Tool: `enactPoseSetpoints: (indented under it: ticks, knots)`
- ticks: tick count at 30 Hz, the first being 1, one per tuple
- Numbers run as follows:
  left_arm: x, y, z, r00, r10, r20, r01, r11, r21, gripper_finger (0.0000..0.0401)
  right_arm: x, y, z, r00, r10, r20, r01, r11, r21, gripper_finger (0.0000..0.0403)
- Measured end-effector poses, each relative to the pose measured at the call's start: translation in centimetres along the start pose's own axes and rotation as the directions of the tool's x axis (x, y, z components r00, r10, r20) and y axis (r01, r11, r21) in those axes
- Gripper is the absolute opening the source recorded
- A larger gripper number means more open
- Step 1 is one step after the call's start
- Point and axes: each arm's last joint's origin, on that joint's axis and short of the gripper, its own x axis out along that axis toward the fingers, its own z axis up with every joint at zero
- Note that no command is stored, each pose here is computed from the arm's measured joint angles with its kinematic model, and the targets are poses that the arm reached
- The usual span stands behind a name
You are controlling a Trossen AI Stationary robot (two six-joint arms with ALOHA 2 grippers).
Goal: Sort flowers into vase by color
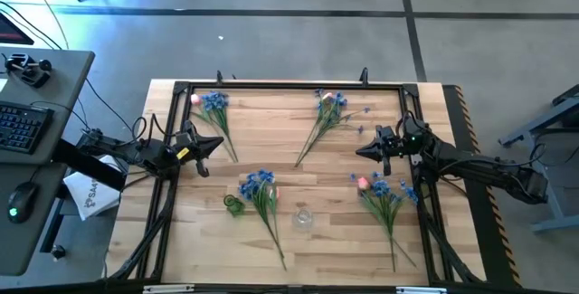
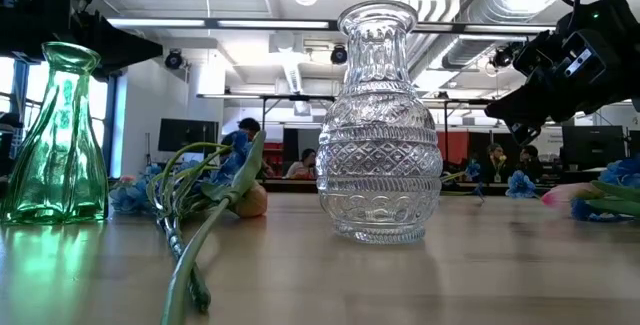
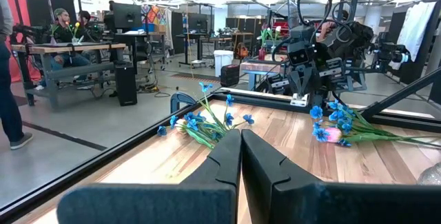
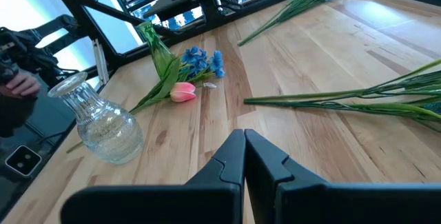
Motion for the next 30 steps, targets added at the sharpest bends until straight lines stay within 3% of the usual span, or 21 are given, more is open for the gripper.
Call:
enactPoseSetpoints:
  ticks: [1, 3, 5, 8, 12, 15, 19, 23, 26, 27, 30]
  knots:
    - [0.0, 0.0, 0.0, 1.0, 0.0, 0.0, 0.0, 1.0, 0.0, 0.0001, 0.0, 0.0, 0.0, 1.0, 0.0, 0.002, 0.0, 1.0, 0.004, 0.0]
    - [0.0, 0.0, 0.0, 1.0, 0.0, 0.0, 0.0, 1.0, 0.0, 0.0001, 0.0, 0.1, 0.3, 1.0, 0.004, 0.029, -0.008, 0.993, 0.121, 0.0]
    - [0.0, 0.0, 0.0, 1.0, 0.0, 0.0, 0.0, 1.0, 0.0, 0.0001, 0.0, 0.1, 0.9, 0.995, -0.031, 0.096, 0.007, 0.971, 0.238, 0.0]
    - [0.0, 0.0, 0.0, 1.0, -0.001, 0.0, 0.001, 1.0, -0.026, 0.0001, -0.2, 0.2, 2.2, 0.97, -0.078, 0.232, 0.001, 0.948, 0.317, 0.0]
    - [0.0, 0.0, 0.0, 1.0, 0.0, 0.0, 0.0, 0.993, -0.121, 0.0001, -0.5, 1.8, 4.0, 0.908, 0.041, 0.416, -0.134, 0.971, 0.199, 0.0]
    - [0.0, 0.0, 0.0, 1.0, 0.002, 0.003, -0.001, 0.993, -0.114, 0.0001, -0.7, 3.2, 5.0, 0.838, 0.109, 0.535, -0.171, 0.983, 0.069, 0.0]
    - [0.0, 0.0, 0.1, 1.0, 0.003, 0.011, -0.002, 0.995, -0.097, 0.0001, -0.3, 4.2, 4.9, 0.826, 0.16, 0.54, -0.203, 0.979, 0.02, 0.0]
    - [0.0, 0.0, 0.1, 1.0, 0.003, 0.013, -0.002, 0.996, -0.094, 0.0001, 0.0, 4.4, 5.6, 0.803, 0.025, 0.596, -0.19, 0.958, 0.215, 0.0]
    - [0.0, 0.0, 0.1, 1.0, 0.003, 0.012, -0.003, 0.997, -0.073, 0.0001, 0.0, 4.2, 6.7, 0.745, -0.149, 0.65, -0.081, 0.947, 0.31, 0.0]
    - [0.0, 0.0, 0.1, 1.0, 0.002, 0.012, -0.001, 0.997, -0.08, 0.0001, 0.4, 4.2, 6.8, 0.757, -0.188, 0.626, -0.058, 0.934, 0.352, 0.0]
    - [0.0, -0.1, 0.0, 0.999, -0.044, 0.0, 0.044, 0.992, -0.12, 0.0001, 2.1, 4.2, 6.8, 0.854, -0.263, 0.449, 0.058, 0.905, 0.421, 0.0]
